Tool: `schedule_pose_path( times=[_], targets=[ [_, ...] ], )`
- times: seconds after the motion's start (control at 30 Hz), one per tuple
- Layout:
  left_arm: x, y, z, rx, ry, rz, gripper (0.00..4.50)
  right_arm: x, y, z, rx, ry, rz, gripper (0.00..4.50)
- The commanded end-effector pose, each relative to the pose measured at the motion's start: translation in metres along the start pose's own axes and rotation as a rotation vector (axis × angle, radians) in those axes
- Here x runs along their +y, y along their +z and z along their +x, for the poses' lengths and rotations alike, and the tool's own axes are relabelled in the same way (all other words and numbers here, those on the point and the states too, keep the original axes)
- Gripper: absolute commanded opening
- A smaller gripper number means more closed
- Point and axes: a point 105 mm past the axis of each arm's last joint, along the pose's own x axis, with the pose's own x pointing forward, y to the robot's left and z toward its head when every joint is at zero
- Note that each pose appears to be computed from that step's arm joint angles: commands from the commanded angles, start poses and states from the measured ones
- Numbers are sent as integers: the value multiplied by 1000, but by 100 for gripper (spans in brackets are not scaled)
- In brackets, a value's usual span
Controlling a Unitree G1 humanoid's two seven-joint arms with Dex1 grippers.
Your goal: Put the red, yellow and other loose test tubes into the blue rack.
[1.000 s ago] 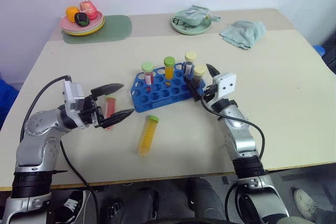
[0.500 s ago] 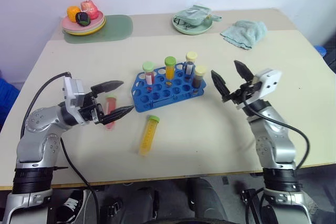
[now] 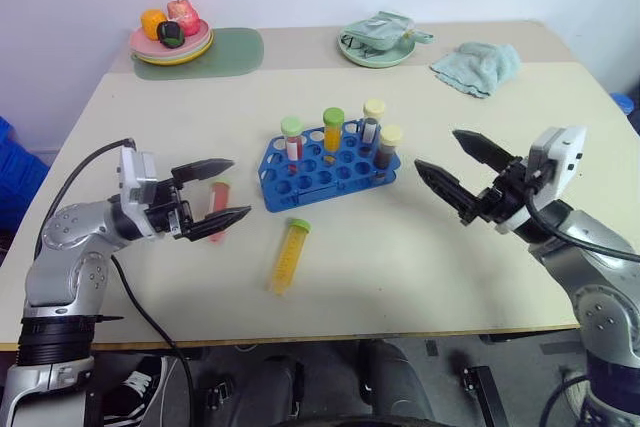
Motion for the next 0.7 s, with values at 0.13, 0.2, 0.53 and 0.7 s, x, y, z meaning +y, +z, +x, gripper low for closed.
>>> schedule_pose_path(
  times=[0.13, 0.2, 0.53, 0.7],
  targets=[
    [5, 13, -3, 148, 129, -61, 450, 4, 20, -9, 8, 164, -75, 446],
    [1, 16, -2, 238, 114, -111, 450, 1, 20, -6, 9, 173, -83, 446],
    [-12, 28, 42, 445, 267, -329, 450, 5, 14, -15, 110, 361, -110, 446],
    [-28, 16, 50, 547, 223, -468, 450, 7, 12, -12, 126, 389, -105, 446]
  ],
)
